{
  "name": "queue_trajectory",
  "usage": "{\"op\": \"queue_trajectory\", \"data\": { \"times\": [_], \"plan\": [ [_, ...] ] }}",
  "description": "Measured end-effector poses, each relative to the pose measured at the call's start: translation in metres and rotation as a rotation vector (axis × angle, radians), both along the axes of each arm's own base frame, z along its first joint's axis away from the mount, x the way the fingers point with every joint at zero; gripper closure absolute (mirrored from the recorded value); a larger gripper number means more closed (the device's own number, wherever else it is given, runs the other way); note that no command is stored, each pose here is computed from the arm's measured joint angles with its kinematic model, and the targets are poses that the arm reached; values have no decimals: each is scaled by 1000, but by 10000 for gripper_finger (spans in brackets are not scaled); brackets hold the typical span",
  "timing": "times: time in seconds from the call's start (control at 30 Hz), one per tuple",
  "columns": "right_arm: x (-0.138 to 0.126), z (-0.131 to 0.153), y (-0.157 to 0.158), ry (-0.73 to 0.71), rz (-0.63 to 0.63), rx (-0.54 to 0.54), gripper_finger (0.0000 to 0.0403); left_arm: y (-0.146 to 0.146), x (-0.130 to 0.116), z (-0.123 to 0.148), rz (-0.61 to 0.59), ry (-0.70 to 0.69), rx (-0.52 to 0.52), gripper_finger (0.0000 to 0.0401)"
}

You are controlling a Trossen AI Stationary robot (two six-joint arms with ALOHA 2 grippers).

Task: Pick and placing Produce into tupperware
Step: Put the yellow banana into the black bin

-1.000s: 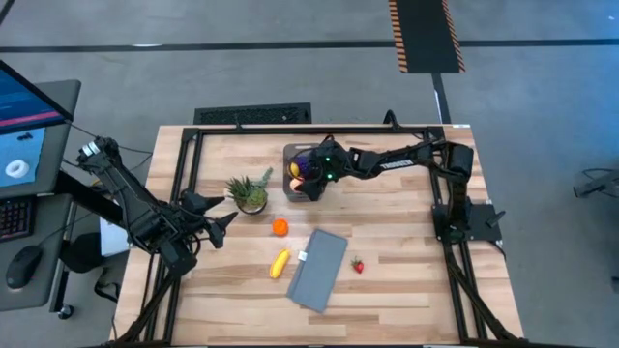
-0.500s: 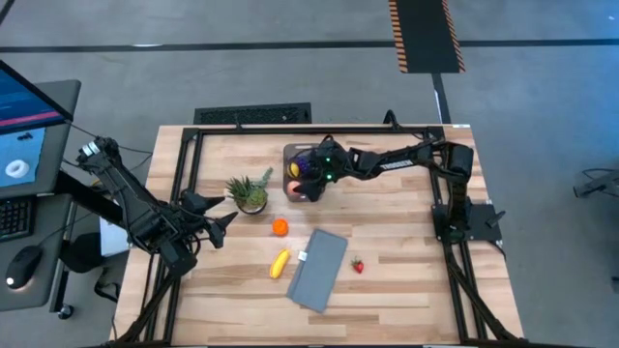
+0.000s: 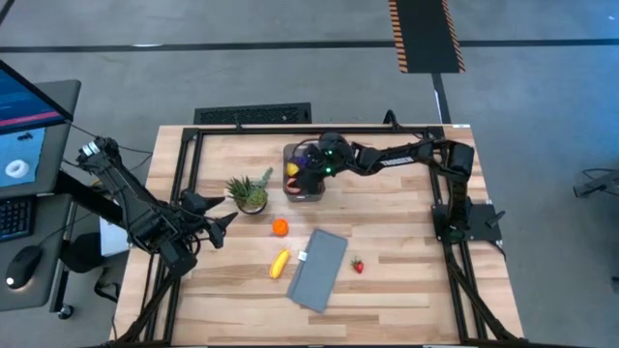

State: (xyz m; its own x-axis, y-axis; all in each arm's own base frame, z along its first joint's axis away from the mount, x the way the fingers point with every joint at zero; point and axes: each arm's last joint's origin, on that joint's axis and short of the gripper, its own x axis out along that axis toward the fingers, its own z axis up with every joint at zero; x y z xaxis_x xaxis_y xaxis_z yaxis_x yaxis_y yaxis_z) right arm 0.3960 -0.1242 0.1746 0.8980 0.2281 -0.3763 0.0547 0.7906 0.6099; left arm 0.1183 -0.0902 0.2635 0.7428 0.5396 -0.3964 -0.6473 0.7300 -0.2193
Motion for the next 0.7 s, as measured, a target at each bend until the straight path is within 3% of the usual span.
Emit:
{"op": "queue_trajectory", "data": {
  "times": [0.4,0.7],
  "plan": [
    [-3,16,-13,-35,77,92,91,0,0,0,-1,3,-2,106],
    [-22,74,-13,-184,55,-137,91,0,0,0,3,-4,-6,106]
  ]
}}
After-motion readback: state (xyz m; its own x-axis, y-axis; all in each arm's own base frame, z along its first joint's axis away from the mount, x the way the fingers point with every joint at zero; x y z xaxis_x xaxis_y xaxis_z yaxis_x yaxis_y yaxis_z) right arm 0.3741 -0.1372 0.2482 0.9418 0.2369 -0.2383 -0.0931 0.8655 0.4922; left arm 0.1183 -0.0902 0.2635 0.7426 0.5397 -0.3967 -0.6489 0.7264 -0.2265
